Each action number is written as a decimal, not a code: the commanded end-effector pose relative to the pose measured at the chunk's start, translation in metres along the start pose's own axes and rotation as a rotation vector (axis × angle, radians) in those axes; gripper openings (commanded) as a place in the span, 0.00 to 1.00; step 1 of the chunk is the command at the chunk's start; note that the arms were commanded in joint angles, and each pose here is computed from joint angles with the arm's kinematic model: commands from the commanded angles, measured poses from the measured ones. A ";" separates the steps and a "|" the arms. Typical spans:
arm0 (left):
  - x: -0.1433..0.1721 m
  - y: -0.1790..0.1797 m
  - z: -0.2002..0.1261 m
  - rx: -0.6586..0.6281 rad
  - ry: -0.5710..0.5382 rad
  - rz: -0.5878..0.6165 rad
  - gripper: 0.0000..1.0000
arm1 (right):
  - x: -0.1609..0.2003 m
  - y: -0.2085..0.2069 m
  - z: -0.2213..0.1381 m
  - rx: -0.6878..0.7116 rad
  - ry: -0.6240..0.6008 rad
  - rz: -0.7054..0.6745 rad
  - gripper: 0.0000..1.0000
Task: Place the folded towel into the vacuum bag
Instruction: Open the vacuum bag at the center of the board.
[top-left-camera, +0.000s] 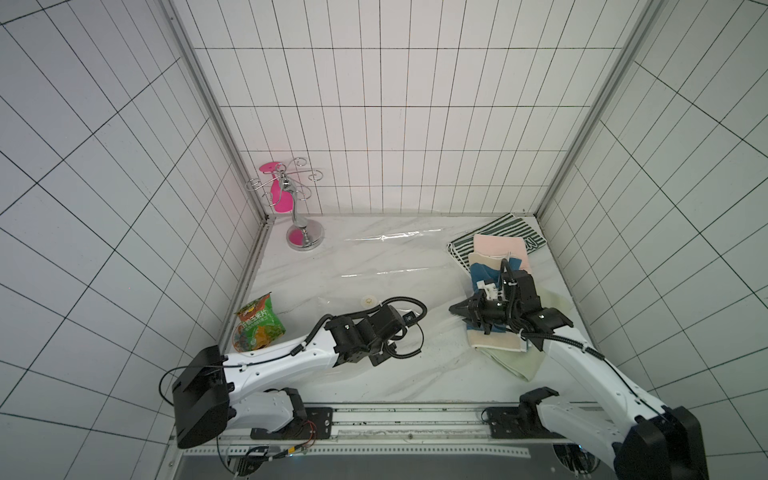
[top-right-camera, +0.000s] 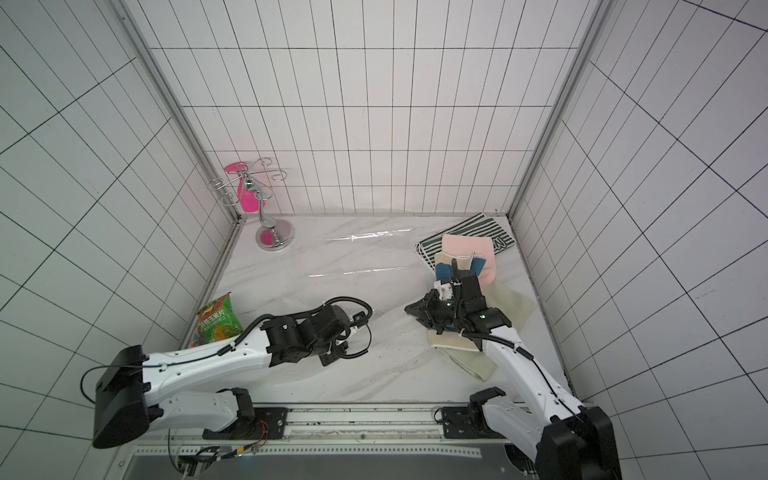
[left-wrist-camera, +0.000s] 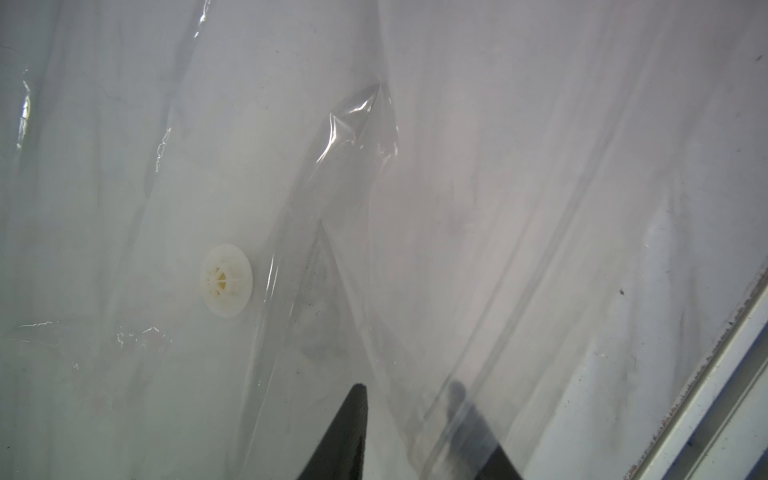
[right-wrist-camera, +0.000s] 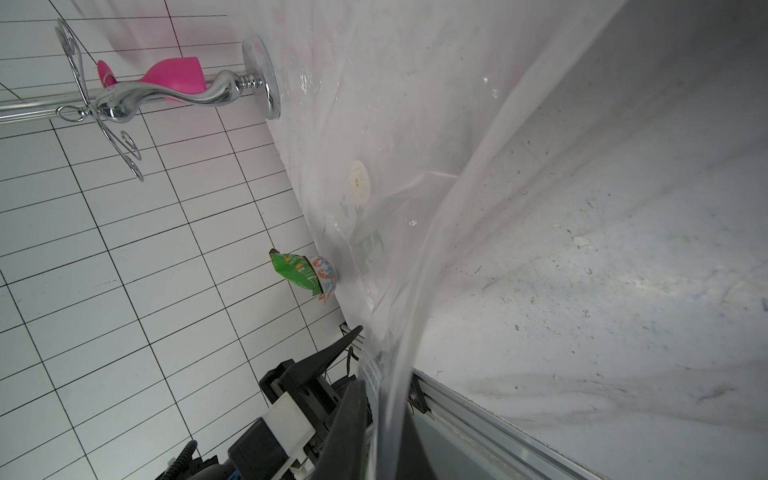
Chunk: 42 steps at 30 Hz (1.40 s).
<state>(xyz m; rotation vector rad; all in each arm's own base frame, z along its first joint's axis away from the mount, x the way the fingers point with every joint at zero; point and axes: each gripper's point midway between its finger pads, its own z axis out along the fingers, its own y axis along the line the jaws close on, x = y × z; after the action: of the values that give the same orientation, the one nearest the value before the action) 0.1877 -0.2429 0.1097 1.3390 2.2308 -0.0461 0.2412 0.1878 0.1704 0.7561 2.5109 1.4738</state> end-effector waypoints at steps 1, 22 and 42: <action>-0.025 0.016 -0.005 -0.073 -0.044 -0.026 0.23 | -0.003 0.013 -0.008 -0.035 -0.014 -0.002 0.14; -0.056 0.015 0.006 0.141 0.013 -0.246 0.00 | -0.010 -0.011 -0.086 0.318 -0.263 -0.115 0.69; -0.064 -0.055 0.050 0.539 0.131 -0.406 0.00 | 0.045 0.014 -0.012 0.107 -0.209 -0.155 0.06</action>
<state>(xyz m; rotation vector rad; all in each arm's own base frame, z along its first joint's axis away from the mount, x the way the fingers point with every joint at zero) 0.1805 -0.3252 0.0739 1.1863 2.7218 -0.6796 0.1907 0.1889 0.1976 0.5718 2.5345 1.0637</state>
